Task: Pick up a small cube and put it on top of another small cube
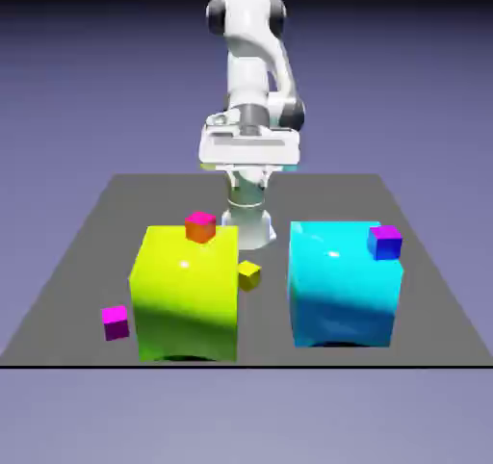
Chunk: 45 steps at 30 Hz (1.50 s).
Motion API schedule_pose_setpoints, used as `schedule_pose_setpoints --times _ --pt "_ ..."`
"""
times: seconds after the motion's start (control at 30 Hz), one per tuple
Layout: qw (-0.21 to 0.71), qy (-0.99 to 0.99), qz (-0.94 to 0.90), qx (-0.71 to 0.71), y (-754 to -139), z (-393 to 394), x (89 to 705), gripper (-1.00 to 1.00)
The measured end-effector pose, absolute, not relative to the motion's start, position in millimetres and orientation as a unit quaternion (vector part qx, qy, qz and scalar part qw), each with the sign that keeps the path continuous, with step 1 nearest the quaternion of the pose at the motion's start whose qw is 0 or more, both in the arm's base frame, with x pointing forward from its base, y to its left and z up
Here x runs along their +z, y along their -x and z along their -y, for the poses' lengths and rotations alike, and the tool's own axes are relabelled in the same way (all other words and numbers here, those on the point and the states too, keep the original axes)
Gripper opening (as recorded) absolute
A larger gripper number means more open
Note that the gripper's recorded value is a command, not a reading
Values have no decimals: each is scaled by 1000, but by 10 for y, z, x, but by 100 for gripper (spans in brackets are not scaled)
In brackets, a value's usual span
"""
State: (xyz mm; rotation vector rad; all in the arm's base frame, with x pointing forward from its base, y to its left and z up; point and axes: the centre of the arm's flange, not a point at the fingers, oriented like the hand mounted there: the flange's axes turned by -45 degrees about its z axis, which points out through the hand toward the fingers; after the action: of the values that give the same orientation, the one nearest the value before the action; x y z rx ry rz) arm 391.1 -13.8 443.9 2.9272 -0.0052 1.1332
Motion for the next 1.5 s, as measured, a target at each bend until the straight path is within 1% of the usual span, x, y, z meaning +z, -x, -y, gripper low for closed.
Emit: schedule_pose_setpoints --times 0.13,0.27,0.5,0.67,0.77,0.87,1.23,1.5 --pt "15 -946 41 323 -3867 860 4271 0" --pt "21 -956 87 281 -3686 1564 4051 0" --pt "1 -957 215 194 -3020 2658 3484 0" --pt "-101 -920 376 47 -2208 2999 2611 0" --pt "-170 -869 464 -28 -1727 2983 2192 0" --pt "-226 -827 508 -80 -1645 2741 1943 0" --pt "-413 -606 639 -233 -1426 1759 1291 0" --pt "-475 -463 704 -253 -1626 1271 1151 0"
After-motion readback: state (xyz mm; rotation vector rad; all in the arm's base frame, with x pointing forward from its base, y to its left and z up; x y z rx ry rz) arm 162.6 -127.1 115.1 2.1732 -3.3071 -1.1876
